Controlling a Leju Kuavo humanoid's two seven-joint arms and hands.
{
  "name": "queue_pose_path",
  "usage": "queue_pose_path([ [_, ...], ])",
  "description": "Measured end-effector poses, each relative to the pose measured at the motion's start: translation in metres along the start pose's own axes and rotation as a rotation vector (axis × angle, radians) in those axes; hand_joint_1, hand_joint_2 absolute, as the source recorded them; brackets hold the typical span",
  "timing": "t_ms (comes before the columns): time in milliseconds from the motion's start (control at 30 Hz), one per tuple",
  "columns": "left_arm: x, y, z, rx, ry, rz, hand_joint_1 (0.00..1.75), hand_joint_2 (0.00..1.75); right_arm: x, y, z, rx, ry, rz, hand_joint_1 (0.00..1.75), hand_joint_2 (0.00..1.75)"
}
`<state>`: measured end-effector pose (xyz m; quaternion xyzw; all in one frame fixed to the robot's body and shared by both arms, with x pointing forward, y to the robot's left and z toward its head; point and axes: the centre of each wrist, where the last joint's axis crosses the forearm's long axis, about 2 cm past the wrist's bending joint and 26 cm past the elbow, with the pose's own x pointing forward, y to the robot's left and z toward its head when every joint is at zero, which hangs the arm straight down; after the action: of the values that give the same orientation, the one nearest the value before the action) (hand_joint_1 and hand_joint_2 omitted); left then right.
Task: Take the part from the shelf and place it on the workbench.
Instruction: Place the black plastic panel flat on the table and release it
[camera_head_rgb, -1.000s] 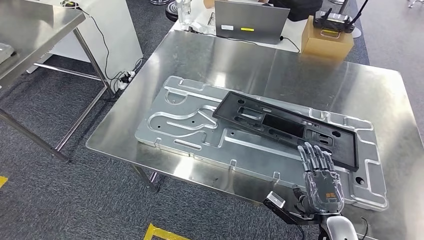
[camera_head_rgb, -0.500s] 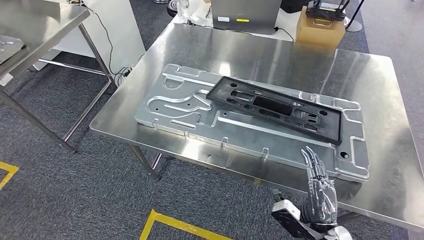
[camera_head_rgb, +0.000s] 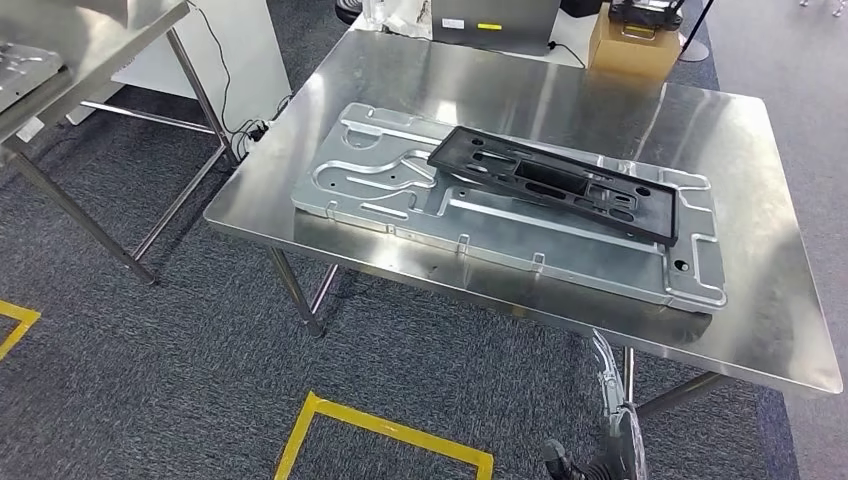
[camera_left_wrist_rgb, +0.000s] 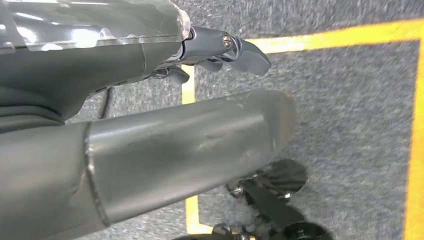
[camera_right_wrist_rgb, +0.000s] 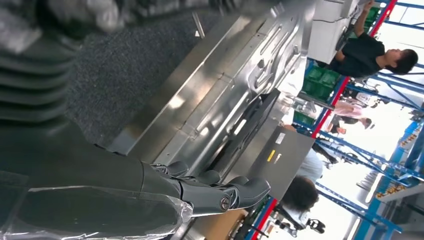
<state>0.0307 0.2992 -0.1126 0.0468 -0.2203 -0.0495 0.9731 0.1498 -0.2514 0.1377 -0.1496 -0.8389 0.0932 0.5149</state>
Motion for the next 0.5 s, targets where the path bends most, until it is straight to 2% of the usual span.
queue_pose_path([
  [133,0.0,-0.003,0.0,0.014,0.005,0.033,0.0,0.0,0.001,0.003,0.007,-0.009,0.038,0.048,0.0,0.0],
  [267,-0.005,-0.004,0.002,0.029,0.02,0.044,0.0,0.0,-0.006,0.01,0.025,0.002,0.142,0.055,0.0,0.0],
  [367,-0.006,-0.004,0.003,0.047,0.023,0.04,0.0,0.0,-0.022,0.013,0.046,0.035,0.257,0.075,0.0,0.0],
  [500,-0.007,-0.003,0.003,0.059,0.03,0.034,0.0,0.0,-0.057,0.008,0.08,0.079,0.424,0.155,0.0,0.0],
])
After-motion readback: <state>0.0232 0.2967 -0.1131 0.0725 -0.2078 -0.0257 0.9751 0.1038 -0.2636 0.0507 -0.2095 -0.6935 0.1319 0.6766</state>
